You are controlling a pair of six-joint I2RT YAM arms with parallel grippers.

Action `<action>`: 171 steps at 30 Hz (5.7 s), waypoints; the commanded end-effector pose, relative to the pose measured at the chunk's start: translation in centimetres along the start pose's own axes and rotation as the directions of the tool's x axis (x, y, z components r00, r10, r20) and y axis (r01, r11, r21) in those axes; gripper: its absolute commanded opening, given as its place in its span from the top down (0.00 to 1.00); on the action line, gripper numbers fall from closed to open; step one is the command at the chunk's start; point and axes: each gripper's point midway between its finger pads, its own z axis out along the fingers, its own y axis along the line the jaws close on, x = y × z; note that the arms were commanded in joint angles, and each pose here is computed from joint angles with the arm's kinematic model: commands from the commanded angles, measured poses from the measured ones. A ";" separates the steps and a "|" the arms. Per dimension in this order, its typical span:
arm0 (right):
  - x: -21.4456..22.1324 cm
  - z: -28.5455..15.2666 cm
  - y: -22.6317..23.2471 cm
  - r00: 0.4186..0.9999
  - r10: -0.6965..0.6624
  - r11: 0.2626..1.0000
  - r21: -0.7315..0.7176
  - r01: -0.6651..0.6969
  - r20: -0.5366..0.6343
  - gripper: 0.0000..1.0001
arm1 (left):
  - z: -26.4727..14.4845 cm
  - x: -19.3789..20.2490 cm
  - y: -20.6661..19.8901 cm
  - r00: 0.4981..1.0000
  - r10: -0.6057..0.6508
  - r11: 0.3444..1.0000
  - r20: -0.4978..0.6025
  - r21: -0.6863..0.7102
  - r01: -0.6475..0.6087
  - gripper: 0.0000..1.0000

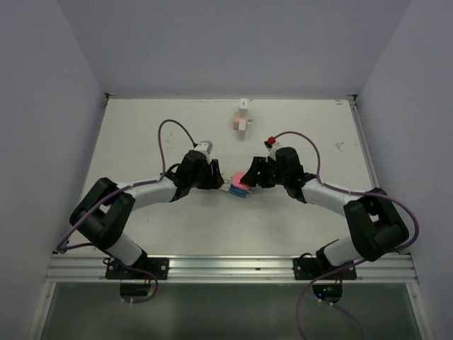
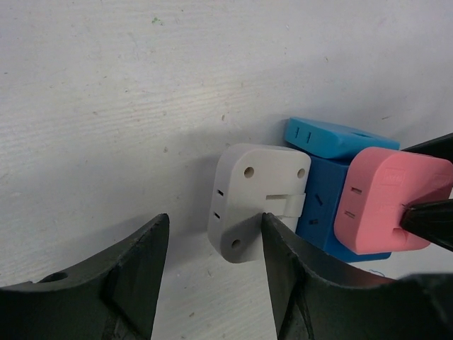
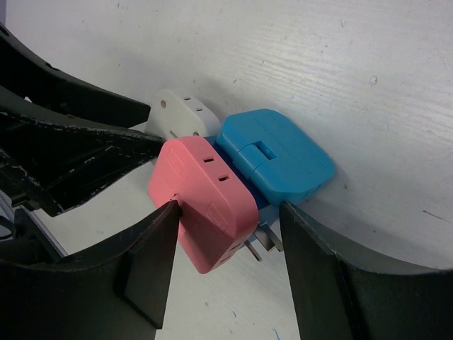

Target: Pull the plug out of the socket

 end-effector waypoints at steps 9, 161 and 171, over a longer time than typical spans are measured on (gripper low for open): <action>0.2 -0.4 -0.3 0.999 -0.021 0.999 0.032 0.023 -0.048 0.36 | -0.5 -0.5 -0.9 0.998 -0.064 0.992 0.023 0.113 0.061 0.30; 2.7 -2.8 1.7 0.947 -0.077 0.955 0.297 -0.020 0.311 0.86 | -8.5 -0.6 -2.5 0.957 -0.274 0.950 0.096 0.181 0.254 0.03; 3.5 -2.7 1.3 0.943 0.046 0.954 0.265 -0.139 0.328 1.00 | -5.7 0.6 -4.3 0.935 -0.353 0.910 0.035 0.247 0.334 0.08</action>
